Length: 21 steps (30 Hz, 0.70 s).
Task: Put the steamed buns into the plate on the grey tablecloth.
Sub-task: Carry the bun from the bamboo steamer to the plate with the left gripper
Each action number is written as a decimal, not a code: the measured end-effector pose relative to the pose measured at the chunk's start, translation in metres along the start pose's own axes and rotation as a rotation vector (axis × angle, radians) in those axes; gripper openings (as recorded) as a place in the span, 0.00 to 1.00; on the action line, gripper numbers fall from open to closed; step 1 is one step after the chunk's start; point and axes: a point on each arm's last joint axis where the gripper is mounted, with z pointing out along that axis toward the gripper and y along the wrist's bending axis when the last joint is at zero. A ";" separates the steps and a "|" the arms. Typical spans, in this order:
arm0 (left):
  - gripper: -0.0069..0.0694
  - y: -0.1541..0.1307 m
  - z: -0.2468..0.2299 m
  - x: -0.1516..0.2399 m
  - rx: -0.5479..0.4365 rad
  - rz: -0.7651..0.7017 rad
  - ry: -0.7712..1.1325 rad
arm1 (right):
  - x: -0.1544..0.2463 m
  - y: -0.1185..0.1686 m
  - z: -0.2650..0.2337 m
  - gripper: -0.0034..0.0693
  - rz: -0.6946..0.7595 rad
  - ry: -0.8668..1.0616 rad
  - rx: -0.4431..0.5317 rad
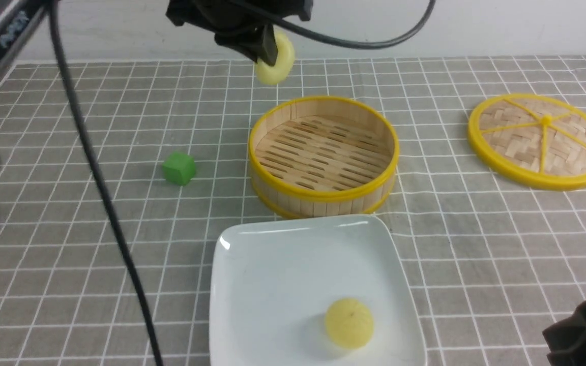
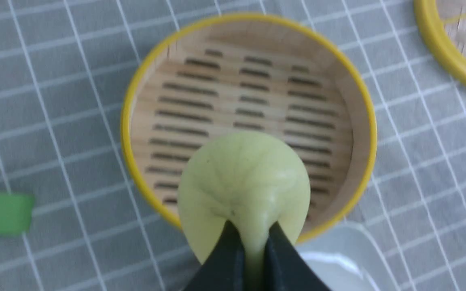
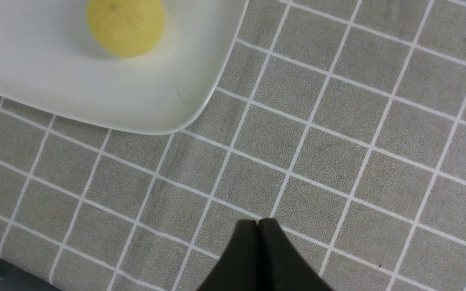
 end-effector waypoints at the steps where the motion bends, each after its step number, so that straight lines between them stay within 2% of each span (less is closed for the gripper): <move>1: 0.12 0.000 -0.003 0.015 -0.002 -0.002 0.051 | 0.000 0.000 0.000 0.04 0.000 0.000 0.000; 8: 0.12 -0.012 0.013 0.127 -0.014 0.038 0.371 | -0.004 0.001 0.000 0.04 -0.001 -0.043 -0.016; 11: 0.12 -0.020 0.037 0.158 -0.009 0.059 0.415 | -0.005 0.002 0.000 0.04 -0.001 -0.050 -0.019; 16: 0.16 -0.027 0.061 0.179 -0.002 0.060 0.378 | -0.005 0.002 0.000 0.04 -0.003 -0.053 -0.018; 19: 0.23 -0.030 0.072 0.182 0.000 0.052 0.359 | -0.005 0.001 0.000 0.05 -0.010 -0.054 -0.009; 21: 0.34 -0.032 0.081 0.183 0.001 0.045 0.349 | -0.002 -0.001 -0.003 0.05 -0.015 -0.047 0.003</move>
